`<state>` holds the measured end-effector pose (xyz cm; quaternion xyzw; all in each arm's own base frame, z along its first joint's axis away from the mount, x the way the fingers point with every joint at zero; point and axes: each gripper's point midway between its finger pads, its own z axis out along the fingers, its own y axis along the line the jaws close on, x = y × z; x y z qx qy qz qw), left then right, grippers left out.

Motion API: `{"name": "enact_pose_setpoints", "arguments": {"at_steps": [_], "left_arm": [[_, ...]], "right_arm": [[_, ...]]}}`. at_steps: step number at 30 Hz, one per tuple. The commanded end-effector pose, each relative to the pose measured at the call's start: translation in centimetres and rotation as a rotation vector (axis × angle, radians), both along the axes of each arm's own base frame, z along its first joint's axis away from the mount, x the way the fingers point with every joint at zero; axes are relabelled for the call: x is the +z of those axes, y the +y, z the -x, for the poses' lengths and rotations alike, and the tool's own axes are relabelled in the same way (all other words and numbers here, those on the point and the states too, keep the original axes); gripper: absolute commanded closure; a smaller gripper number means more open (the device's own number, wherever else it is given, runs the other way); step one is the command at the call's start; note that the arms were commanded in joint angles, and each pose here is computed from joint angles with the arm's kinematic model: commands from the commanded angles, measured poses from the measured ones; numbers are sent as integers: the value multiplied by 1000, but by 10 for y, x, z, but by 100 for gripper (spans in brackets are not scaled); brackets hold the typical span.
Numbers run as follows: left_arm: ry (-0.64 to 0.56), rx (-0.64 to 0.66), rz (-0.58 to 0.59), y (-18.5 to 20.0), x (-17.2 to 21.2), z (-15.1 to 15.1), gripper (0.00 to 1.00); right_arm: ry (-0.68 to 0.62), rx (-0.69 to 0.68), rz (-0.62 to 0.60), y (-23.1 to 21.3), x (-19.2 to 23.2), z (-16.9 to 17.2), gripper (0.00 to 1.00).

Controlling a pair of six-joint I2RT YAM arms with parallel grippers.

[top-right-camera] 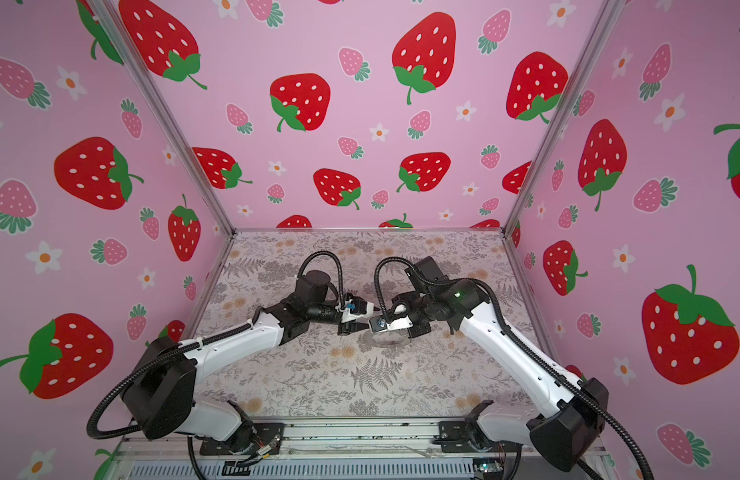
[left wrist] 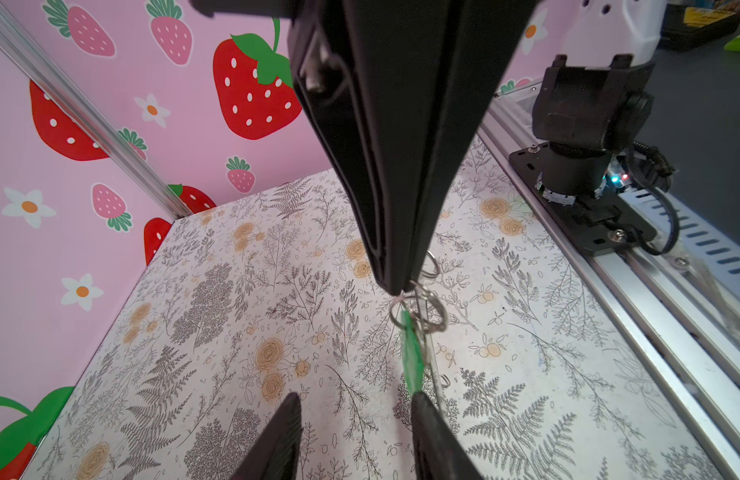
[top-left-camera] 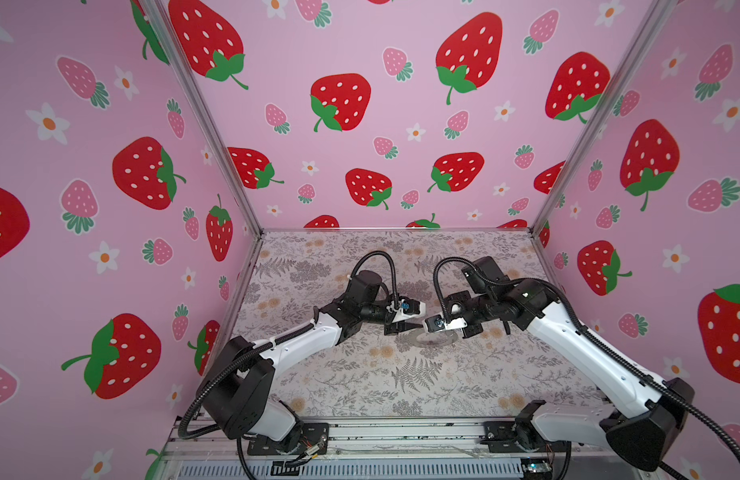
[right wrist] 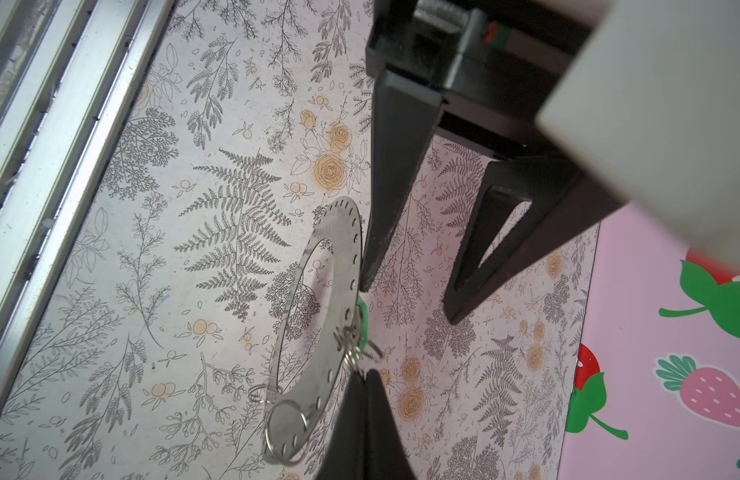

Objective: Put the keys on the keyring

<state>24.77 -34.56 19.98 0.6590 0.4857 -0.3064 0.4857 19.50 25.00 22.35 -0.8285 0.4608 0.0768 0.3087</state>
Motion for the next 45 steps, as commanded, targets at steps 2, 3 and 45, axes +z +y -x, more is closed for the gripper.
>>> {"name": "enact_pose_setpoints", "arguments": {"at_steps": [2,3,45], "left_arm": [[24,-62,8,-3,3,12,54],[30,-66,5,-2,2,13,54],[21,13,32,-15,3,-4,69]], "right_arm": [[-16,10,-25,4,4,-4,100],[-17,8,-20,4,2,-4,100],[-68,-22,-53,10,6,-18,100]]}}
